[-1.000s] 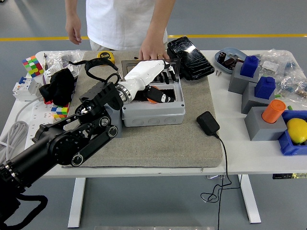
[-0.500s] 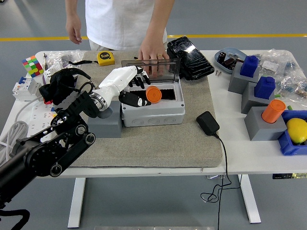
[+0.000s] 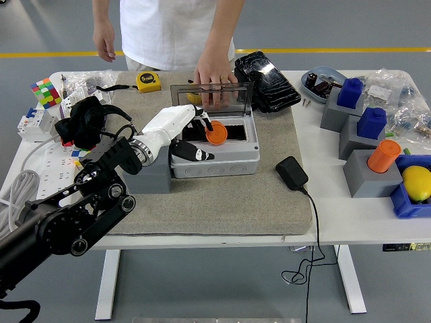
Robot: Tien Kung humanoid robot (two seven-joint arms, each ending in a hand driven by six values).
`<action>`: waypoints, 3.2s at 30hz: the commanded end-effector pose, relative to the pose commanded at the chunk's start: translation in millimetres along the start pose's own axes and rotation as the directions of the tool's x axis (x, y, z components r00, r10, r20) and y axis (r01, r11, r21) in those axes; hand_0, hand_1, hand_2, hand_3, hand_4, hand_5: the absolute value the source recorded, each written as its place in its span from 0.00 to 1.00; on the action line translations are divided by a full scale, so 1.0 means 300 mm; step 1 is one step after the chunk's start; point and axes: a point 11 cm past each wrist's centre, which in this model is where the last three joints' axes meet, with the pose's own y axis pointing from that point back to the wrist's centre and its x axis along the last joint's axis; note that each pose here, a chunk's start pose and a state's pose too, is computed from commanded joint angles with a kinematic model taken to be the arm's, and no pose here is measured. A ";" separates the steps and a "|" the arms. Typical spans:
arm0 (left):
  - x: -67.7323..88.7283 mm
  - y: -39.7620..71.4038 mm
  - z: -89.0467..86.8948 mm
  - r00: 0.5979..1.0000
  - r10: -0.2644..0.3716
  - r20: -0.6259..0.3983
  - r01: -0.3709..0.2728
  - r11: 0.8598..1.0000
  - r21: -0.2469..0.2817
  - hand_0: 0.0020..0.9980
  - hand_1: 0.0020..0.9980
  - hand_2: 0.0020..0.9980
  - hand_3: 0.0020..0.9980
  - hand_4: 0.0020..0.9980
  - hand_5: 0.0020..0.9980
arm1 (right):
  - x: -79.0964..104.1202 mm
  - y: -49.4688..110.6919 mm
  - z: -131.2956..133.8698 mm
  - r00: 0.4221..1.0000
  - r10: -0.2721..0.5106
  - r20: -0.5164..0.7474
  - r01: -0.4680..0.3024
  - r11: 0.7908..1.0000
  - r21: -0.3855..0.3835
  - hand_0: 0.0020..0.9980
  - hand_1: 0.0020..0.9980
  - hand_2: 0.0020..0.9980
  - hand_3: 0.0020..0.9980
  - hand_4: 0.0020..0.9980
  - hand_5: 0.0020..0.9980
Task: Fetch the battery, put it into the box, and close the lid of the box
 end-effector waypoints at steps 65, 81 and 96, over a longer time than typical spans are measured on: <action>0.149 -0.171 0.058 0.989 0.130 -0.069 -0.129 0.991 0.019 0.76 0.77 0.76 0.76 1.00 0.25 | -0.006 0.001 -0.011 1.000 -0.003 -0.009 0.003 1.000 0.004 0.56 0.59 0.56 0.54 0.91 0.47; 0.104 -0.130 0.028 0.995 0.078 -0.056 -0.076 0.996 0.039 0.63 0.70 0.73 0.73 1.00 0.26 | -0.005 0.001 0.001 1.000 -0.003 -0.004 0.003 1.000 0.000 0.56 0.59 0.57 0.54 0.92 0.47; 0.030 -0.073 0.083 0.999 -0.005 -0.052 0.004 1.000 -0.028 0.62 0.68 0.72 0.72 1.00 0.28 | -0.003 0.001 0.002 1.000 -0.002 -0.006 0.002 1.000 0.000 0.56 0.59 0.57 0.54 0.92 0.47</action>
